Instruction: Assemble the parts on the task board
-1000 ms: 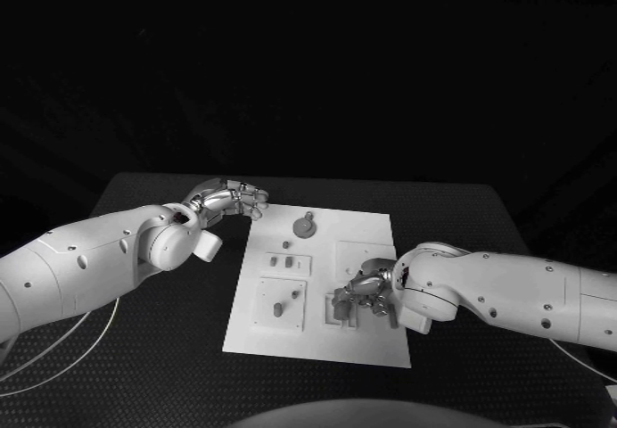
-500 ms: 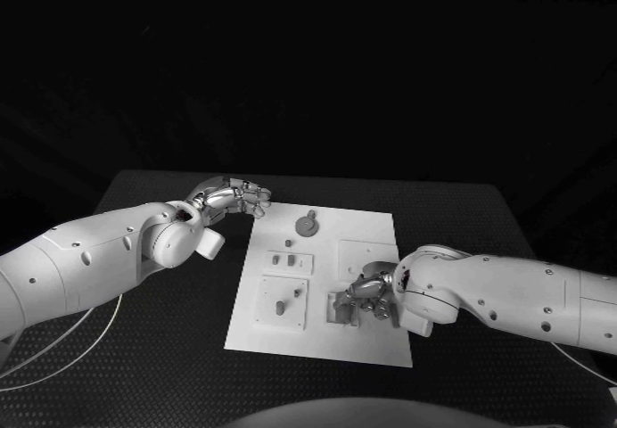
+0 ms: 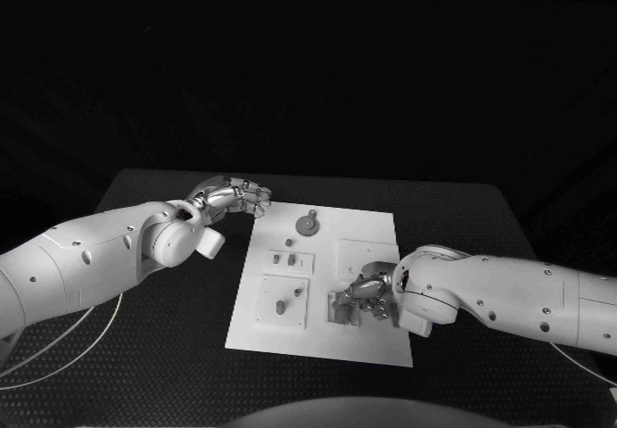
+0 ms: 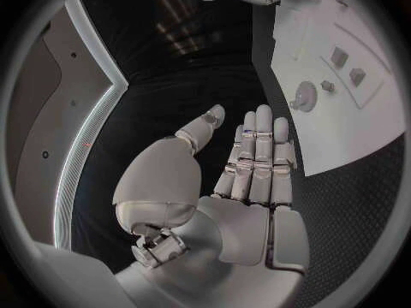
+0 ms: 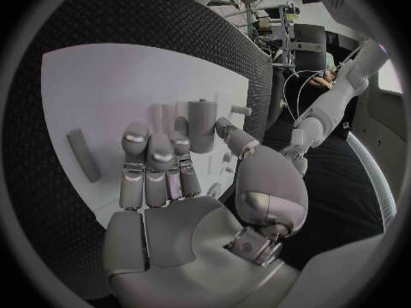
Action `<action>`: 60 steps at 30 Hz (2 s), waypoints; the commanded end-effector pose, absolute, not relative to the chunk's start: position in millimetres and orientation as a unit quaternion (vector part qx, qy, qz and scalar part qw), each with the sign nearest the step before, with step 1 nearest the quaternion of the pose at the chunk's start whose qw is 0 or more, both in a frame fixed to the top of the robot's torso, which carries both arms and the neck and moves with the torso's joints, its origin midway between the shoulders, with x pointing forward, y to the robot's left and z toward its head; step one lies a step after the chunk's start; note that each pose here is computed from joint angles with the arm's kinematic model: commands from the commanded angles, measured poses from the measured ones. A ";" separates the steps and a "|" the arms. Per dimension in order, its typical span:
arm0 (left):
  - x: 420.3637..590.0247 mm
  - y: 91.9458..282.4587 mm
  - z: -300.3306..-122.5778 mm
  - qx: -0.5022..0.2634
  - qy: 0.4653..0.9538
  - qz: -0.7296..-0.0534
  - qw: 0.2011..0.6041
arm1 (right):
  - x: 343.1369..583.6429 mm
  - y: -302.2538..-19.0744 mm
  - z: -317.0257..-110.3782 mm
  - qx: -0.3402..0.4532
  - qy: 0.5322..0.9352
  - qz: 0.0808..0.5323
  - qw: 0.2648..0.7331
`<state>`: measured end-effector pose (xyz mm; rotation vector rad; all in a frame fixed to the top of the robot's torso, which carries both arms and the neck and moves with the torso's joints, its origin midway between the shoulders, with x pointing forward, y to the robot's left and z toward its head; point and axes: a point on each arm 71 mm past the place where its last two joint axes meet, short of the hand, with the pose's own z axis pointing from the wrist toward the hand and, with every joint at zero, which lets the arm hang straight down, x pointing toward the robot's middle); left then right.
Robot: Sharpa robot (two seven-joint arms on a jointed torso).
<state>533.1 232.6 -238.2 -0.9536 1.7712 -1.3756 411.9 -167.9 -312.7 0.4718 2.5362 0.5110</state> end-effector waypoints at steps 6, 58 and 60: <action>532.5 230.5 -237.3 -0.364 0.682 -0.537 0.338 | 412.7 -168.4 -314.6 0.168 0.932 0.186 0.261; 532.7 231.2 -237.1 -0.365 0.681 -0.537 0.340 | 404.8 -162.9 -316.2 0.088 0.940 0.188 0.271; 532.7 231.2 -237.1 -0.365 0.681 -0.537 0.340 | 404.7 -162.3 -315.9 0.080 0.940 0.186 0.276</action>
